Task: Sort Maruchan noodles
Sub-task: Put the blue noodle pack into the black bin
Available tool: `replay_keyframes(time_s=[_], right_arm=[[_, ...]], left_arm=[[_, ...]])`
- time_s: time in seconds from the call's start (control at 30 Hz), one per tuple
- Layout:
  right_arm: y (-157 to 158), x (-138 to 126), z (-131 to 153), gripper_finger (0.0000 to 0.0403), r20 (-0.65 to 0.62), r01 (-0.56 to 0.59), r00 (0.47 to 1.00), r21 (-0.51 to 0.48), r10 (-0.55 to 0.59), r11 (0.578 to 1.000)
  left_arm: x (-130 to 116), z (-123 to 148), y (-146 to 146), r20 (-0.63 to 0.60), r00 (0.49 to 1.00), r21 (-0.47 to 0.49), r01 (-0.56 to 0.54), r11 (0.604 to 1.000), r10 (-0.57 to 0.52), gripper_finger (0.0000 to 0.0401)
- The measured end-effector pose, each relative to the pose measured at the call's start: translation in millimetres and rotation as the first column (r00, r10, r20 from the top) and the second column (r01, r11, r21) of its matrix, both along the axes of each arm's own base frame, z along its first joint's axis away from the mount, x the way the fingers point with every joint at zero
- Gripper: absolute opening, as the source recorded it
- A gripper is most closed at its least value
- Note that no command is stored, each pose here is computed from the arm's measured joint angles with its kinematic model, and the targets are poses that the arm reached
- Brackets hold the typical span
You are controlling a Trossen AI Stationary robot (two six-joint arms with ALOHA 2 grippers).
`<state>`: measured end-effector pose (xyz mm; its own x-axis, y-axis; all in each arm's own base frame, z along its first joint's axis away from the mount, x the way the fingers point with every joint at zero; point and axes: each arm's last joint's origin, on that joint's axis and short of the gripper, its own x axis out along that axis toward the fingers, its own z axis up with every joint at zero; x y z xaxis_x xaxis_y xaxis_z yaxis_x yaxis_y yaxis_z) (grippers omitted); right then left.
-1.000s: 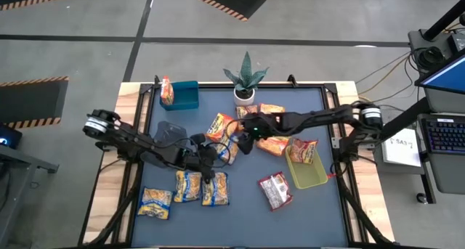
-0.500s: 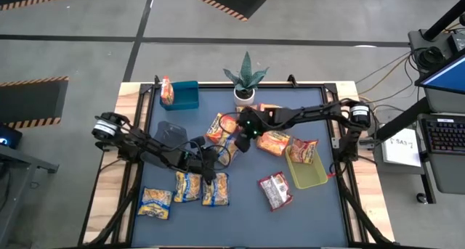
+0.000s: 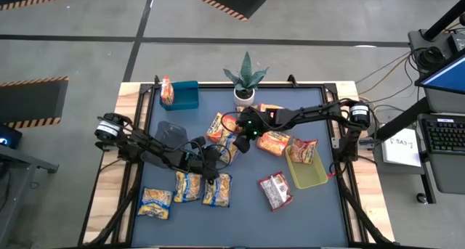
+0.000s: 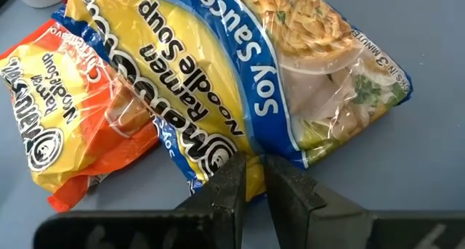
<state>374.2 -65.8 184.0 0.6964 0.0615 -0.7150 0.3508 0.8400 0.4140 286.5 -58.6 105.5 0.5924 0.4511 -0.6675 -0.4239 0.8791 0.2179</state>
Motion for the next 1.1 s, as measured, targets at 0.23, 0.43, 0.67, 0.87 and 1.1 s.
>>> replay_keyframes(time_s=[0.23,0.43,0.67,0.87,1.1], right_arm=[[0.9,-3.3,-11.9,0.0278,0.077,0.034,0.996,0.024,-0.035,0.999],[4.0,-5.5,-17.8,0.0277,0.110,0.043,0.993,0.039,-0.047,0.998],[9.8,-6.7,-22.2,0.0270,0.159,0.036,0.986,0.042,-0.042,0.998],[13.8,-5.0,-20.7,0.0256,0.180,0.024,0.983,0.040,-0.031,0.999],[13.8,-6.9,-23.6,0.0240,0.167,0.039,0.985,0.046,-0.046,0.998]], left_arm=[[0.0,0.0,0.0,0.001,1.000,0.000,-0.001,1.000,0.001,0.0037],[0.3,0.2,-0.1,0.012,1.000,-0.009,-0.010,1.000,0.010,0.0037],[1.8,1.4,-0.2,0.033,0.999,-0.011,-0.014,1.000,0.014,0.0037],[3.1,2.5,-0.6,0.052,0.998,-0.012,-0.016,1.000,0.017,0.0037],[4.3,3.5,-0.7,0.070,0.997,-0.013,-0.019,1.000,0.020,0.0037]])
